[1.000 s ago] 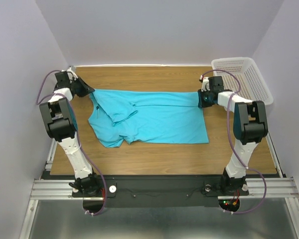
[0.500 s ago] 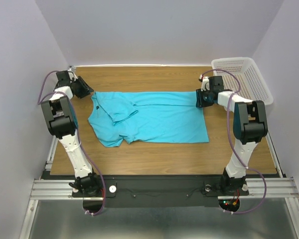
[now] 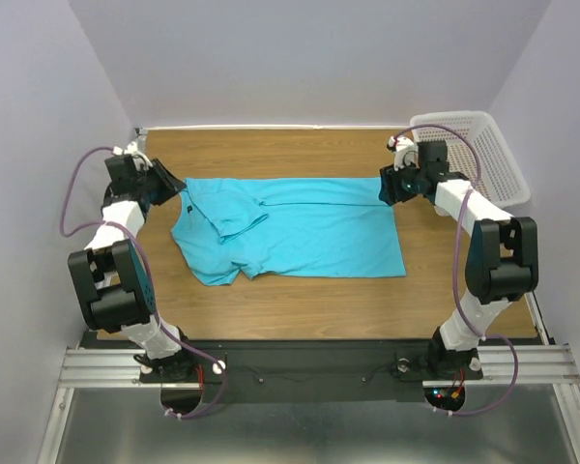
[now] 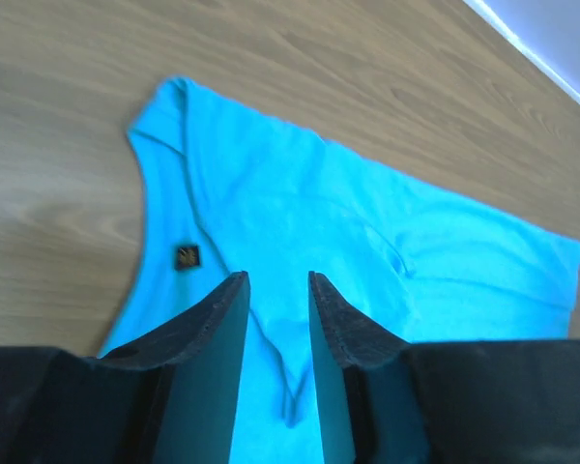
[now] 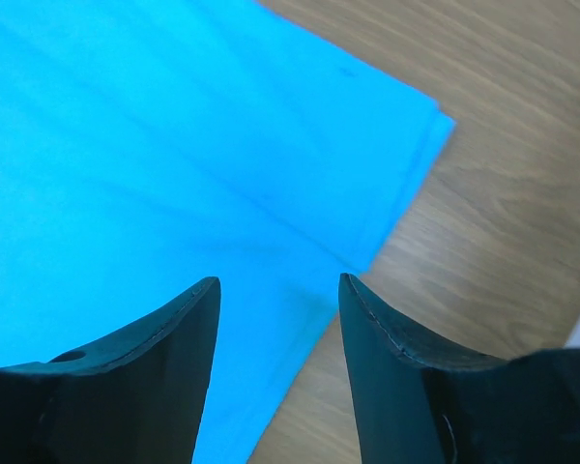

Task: Fold and stack the t-shirts
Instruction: Fold the tshirt

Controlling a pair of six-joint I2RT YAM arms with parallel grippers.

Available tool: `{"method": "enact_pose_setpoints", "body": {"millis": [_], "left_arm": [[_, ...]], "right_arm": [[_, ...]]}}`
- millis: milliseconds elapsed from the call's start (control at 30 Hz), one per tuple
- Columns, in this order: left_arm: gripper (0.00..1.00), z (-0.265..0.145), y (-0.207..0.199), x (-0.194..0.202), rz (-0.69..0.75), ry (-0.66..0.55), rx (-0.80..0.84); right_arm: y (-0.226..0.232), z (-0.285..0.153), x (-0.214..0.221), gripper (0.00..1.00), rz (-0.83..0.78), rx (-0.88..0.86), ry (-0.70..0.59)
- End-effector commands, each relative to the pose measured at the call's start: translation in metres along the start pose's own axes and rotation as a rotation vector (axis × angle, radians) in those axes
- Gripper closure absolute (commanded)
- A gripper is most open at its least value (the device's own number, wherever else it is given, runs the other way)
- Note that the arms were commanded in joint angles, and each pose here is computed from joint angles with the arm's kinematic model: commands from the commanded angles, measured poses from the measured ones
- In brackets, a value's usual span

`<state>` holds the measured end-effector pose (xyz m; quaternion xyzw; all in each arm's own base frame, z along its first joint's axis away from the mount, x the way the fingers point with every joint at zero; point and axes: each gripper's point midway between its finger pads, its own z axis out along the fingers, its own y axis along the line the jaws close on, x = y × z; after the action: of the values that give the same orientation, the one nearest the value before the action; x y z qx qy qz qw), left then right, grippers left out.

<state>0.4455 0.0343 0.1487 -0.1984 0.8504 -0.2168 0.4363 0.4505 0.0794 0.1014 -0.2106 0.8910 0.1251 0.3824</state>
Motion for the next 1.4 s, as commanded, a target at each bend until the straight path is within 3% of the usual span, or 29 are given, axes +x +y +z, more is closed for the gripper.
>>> {"method": "enact_pose_setpoints", "body": {"millis": [0, 67, 233, 467, 967, 1367], "left_arm": [[0.6, -0.007, -0.013, 0.056, -0.05, 0.09, 0.066], [0.62, -0.008, -0.023, 0.08, -0.05, 0.129, 0.086], [0.76, 0.008, -0.039, 0.123, -0.022, 0.229, 0.096], [0.88, 0.02, -0.037, 0.138, -0.022, 0.267, 0.092], [0.9, 0.004, -0.015, 0.191, -0.015, 0.402, 0.005], [0.9, -0.009, -0.008, 0.189, -0.016, 0.368, -0.054]], "right_arm": [[0.046, -0.021, -0.003, 0.42, -0.146, -0.249, -0.074], [0.068, -0.028, 0.005, 0.42, -0.177, -0.358, -0.09], [0.086, -0.036, 0.024, 0.43, -0.141, -0.438, -0.074], [0.086, -0.036, 0.033, 0.44, -0.122, -0.427, -0.05], [0.085, -0.034, 0.031, 0.44, -0.106, -0.425, -0.047], [0.085, -0.037, 0.028, 0.44, -0.118, -0.414, -0.054]]}}
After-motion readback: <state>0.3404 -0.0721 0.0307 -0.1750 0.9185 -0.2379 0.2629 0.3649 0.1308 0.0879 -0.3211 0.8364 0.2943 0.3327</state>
